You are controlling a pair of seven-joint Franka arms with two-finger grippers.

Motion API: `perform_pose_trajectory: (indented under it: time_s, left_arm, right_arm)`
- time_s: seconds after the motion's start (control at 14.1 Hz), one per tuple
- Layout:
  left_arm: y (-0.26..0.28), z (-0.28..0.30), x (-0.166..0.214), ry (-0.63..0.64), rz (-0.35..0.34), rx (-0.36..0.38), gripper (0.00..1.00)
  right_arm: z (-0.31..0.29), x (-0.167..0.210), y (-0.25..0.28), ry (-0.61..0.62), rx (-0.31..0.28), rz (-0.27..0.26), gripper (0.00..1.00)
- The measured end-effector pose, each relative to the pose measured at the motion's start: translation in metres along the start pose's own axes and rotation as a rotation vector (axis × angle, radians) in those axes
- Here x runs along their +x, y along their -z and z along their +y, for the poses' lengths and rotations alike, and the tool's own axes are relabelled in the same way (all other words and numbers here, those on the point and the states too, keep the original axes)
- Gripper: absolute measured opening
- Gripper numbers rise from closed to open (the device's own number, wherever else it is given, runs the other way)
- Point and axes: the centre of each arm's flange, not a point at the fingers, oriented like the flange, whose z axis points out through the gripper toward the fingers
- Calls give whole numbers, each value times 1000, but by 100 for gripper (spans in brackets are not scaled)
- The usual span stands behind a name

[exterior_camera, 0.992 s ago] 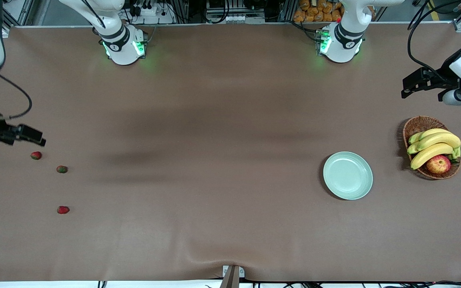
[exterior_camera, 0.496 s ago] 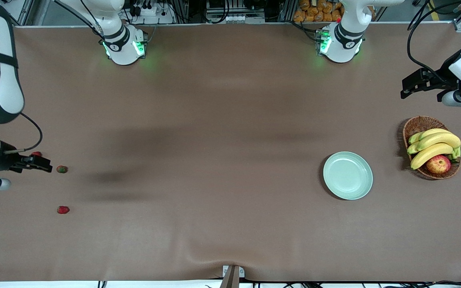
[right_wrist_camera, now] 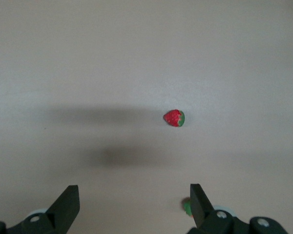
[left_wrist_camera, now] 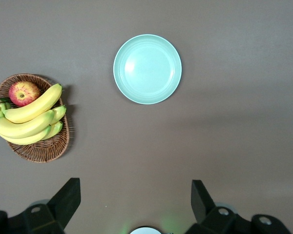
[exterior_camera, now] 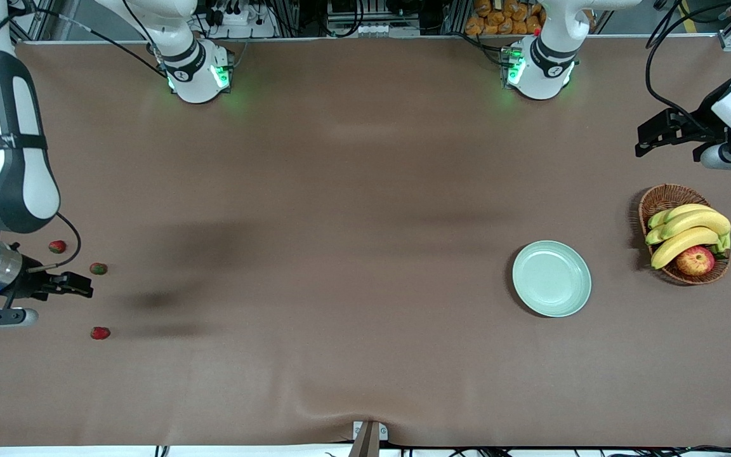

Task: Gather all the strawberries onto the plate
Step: 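Lower the open right gripper around the strawberry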

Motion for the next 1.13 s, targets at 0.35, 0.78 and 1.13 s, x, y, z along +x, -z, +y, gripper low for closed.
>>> perform_pose_trajectory:
  time_s: [0.35,0.78,1.13]
  left_arm:
    - [0,0,0,0,-1,0,100]
    - [-2,0,1,0,-8,-2,100]
    - [-5,1,1,-1,-14,-12,100]
  right_arm:
    - [14,7,-40,-16,3,13,100]
    - [30,21,-87,-11,-5,92,100]
    - [37,20,-117,-15,-5,95,100]
